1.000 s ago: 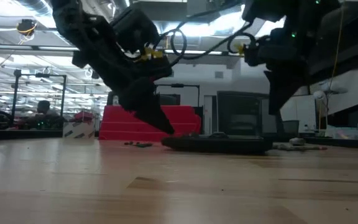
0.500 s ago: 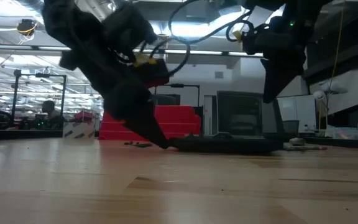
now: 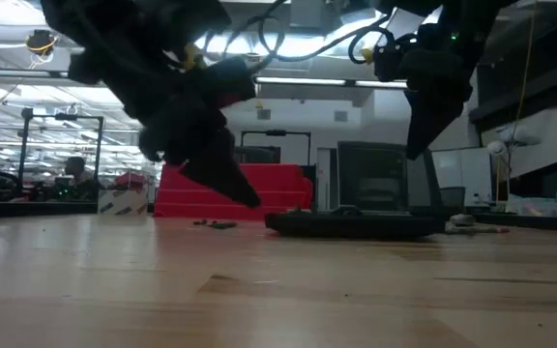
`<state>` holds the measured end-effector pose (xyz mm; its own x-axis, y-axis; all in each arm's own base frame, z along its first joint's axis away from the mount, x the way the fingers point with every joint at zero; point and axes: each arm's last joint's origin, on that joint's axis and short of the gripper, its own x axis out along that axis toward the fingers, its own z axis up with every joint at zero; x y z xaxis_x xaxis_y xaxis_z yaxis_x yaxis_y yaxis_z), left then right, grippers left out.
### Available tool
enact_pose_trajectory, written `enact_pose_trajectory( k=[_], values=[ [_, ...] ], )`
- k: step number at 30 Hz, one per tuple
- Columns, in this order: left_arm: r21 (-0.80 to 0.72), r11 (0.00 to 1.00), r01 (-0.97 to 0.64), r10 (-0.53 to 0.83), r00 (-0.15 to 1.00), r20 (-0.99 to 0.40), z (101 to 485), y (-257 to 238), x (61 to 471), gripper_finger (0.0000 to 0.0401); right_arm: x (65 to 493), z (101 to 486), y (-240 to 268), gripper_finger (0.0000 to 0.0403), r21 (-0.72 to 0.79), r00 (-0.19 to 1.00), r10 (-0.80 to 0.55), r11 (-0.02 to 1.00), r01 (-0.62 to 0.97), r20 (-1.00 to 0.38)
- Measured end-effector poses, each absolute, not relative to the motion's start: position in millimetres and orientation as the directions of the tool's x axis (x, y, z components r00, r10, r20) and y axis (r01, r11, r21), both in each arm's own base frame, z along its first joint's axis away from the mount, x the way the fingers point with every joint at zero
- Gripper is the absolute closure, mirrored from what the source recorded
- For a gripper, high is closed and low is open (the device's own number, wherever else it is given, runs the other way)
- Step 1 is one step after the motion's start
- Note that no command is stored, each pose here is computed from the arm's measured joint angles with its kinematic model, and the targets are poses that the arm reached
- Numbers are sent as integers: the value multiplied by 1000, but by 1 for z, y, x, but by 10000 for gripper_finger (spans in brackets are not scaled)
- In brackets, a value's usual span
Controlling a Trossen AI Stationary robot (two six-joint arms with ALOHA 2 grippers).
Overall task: Prefit tool cases
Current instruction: Remove the screwdriver bit from the tool case
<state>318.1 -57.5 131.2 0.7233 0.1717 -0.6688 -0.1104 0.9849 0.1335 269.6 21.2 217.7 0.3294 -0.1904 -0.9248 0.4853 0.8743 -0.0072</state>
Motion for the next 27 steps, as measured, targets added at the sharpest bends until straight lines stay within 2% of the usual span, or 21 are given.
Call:
enact_pose_trajectory(
  k=[2,4,12,21,27],
  values=[
    [240,961,-139,266,704,-659,135,-48,316,401,270,218,21,403,-3,335,-191,873,489,-923],
    [293,947,-128,294,711,-639,138,-37,319,401,271,218,21,403,0,339,-190,872,489,-921],
    [328,937,-116,290,780,-554,151,18,335,401,272,219,21,403,3,354,-202,866,500,-913],
    [244,965,90,72,809,-583,146,51,337,401,273,219,21,403,22,360,-216,832,554,-907],
    [264,952,157,35,800,-599,134,47,347,401,276,220,21,403,55,396,-220,815,577,-891]
  ],
)
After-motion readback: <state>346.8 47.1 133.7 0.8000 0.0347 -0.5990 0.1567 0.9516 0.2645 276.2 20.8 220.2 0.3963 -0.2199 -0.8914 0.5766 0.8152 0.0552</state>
